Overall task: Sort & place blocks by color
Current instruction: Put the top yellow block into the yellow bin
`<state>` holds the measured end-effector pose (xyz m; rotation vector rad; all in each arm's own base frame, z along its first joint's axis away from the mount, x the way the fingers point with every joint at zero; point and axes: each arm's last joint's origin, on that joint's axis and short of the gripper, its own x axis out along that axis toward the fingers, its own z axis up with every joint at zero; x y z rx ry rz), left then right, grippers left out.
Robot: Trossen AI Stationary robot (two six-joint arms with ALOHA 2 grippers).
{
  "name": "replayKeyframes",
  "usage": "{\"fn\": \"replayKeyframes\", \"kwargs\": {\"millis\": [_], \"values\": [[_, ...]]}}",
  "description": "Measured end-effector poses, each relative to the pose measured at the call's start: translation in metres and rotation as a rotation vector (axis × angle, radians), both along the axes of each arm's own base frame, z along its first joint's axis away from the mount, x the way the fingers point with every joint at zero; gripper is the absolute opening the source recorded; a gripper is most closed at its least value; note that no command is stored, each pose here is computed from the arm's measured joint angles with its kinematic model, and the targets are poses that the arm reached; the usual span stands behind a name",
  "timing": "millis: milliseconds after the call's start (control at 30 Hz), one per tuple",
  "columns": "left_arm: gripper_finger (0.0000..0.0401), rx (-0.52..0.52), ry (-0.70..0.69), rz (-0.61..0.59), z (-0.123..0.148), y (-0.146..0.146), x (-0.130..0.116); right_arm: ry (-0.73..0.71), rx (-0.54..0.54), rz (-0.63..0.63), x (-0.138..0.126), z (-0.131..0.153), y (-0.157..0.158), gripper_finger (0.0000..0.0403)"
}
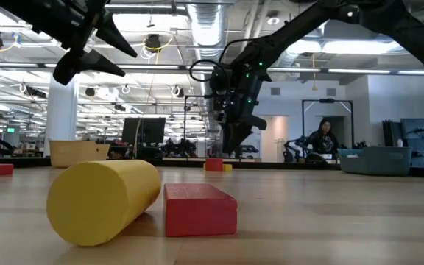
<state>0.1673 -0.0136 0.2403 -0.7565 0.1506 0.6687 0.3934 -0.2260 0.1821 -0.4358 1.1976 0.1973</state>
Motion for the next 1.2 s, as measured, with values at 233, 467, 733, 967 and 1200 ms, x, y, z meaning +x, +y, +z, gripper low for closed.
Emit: {"fn": "replayKeyframes", "kwargs": {"millis": [233, 467, 733, 967, 1200], "values": [[0.0206, -0.013, 0.013, 0.021, -0.006, -0.003, 0.018, -0.03, -0.006, 0.021, -0.003, -0.004, -0.008, 0.0047], [0.0206, 0.017, 0.092, 0.025, -0.001, -0.006, 0.037, -0.021, 0.066, -0.021, -0.009, -0.02, -0.02, 0.0012], [0.0206, 0.024, 0.119, 0.04, 0.006, -0.004, 0.045, -0.03, 0.102, -0.045, -0.009, -0.027, -0.023, 0.0007], [0.0206, 0.026, 0.134, 0.041, 0.005, -0.004, 0.045, -0.035, 0.055, 0.078, -0.009, -0.027, -0.025, 0.0004], [0.0206, 0.036, 0.154, 0.029, 0.004, -0.004, 0.044, -0.037, 0.029, 0.12, -0.009, -0.026, -0.025, 0.0003]]}}
